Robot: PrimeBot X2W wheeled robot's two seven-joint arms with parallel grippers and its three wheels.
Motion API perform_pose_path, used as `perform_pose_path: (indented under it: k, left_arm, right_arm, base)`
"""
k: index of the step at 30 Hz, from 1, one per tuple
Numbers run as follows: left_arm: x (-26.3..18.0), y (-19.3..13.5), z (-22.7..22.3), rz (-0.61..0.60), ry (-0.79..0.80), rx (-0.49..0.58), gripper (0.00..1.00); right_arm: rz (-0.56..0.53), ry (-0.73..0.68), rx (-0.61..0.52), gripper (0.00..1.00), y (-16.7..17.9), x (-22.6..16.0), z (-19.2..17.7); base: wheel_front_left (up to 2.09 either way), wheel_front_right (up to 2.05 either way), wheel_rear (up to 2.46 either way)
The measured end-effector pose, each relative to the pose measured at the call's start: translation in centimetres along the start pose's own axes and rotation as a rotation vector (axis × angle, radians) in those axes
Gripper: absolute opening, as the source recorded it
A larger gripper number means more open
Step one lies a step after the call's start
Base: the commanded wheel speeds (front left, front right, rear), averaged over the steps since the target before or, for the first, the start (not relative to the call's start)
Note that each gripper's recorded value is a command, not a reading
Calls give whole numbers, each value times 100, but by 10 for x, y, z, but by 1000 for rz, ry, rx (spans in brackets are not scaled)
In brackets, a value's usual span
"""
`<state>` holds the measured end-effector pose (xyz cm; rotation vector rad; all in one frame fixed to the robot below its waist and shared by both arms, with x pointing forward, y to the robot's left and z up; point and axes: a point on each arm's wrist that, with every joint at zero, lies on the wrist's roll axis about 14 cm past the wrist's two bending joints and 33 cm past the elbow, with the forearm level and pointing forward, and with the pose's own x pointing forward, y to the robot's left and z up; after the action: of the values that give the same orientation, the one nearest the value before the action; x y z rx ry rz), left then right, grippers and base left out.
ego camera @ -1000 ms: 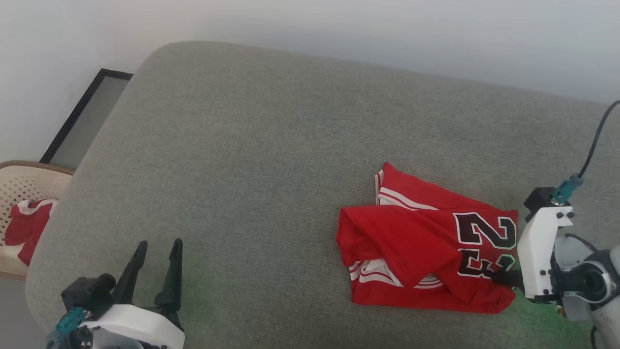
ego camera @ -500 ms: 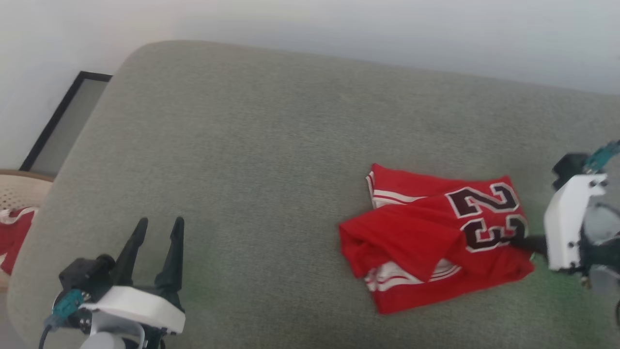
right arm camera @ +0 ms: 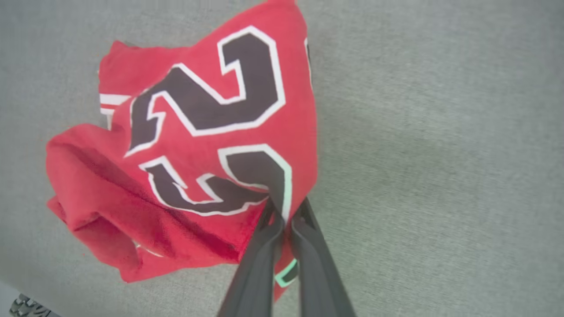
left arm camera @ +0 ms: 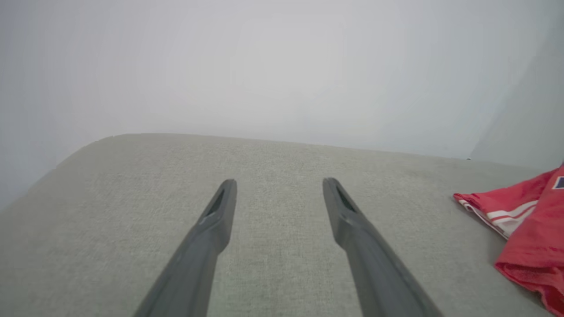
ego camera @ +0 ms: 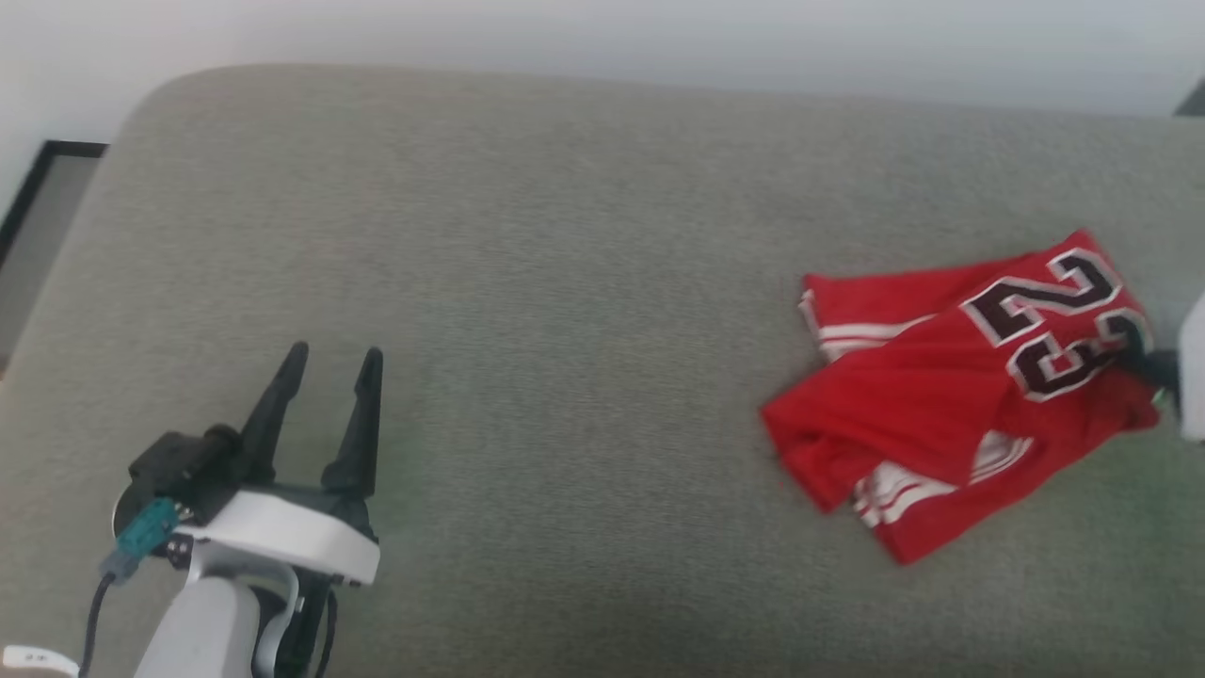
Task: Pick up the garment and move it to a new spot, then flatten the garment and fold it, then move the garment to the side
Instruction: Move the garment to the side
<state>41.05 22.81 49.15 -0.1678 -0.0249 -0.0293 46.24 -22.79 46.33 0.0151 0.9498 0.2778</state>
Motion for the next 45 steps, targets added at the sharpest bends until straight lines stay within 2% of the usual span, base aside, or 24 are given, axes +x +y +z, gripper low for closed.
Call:
perform_pose_path:
  k: [11, 25, 36, 45]
  left_arm:
    - [50, -53, -9, -162, -6, -6, 100]
    - [100, -111, -37, -340, 16, -12, 100]
    - [118, -129, -57, -393, 44, -24, 100]
    - [122, -124, -73, -388, 74, -26, 100]
  right_arm:
    - [-215, -121, 45, 0, -81, -32, 13]
    - [-574, -214, 13, 0, -192, -74, 19]
    - [-767, -180, -13, 0, -247, -74, 0]
    - [-852, -105, -12, 0, -272, -59, -27]
  base:
    - [0, 0, 0]
    - [0, 0, 0]
    - [0, 0, 0]
    - [0, 0, 0]
